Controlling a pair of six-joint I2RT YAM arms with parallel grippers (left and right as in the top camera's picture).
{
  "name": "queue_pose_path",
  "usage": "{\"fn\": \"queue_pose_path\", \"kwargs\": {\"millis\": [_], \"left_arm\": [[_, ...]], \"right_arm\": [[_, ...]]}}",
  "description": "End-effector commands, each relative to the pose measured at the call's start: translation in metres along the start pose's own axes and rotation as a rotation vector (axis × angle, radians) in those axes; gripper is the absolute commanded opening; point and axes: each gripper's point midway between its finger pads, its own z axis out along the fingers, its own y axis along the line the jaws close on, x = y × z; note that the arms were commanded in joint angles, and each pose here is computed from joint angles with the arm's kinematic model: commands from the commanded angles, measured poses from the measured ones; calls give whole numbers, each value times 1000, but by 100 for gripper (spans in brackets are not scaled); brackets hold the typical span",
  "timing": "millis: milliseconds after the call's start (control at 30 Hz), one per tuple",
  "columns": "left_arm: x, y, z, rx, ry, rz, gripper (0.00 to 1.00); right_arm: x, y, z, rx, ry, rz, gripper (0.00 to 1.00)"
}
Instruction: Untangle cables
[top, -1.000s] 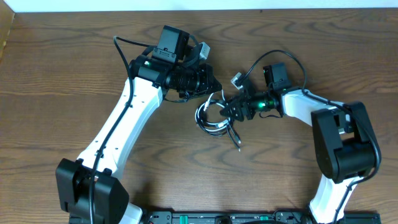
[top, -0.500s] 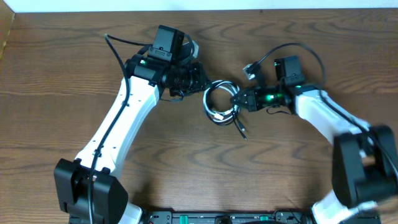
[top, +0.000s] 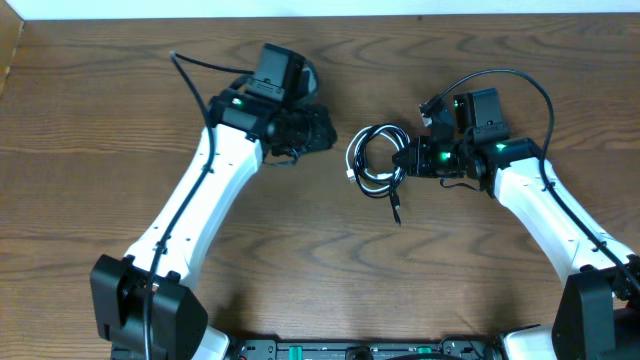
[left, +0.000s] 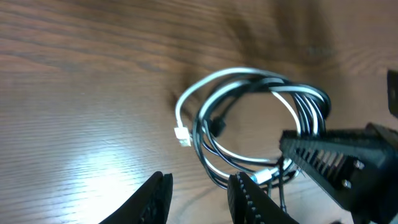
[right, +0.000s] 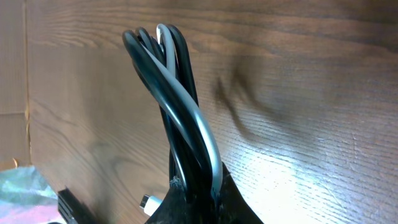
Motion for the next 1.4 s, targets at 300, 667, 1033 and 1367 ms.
{"fn": "queue_pose_path", "kwargs": {"millis": [300,667,1033,1367], "left_arm": [[23,-10,62,-98,79,-9,29],[13,-22,103,-183,-42,44,29],[10,-7,115,-261,-66,45,28],[19,1,140,-286,-31,27,27]], "right_arm": [[-2,9,-1,-21,-4,41,1],[-2,9,-1,-21,-2,41,1],[-2,9,-1,-20,-2,37,1],[-1,9,-1,-20,-1,26,1]]}}
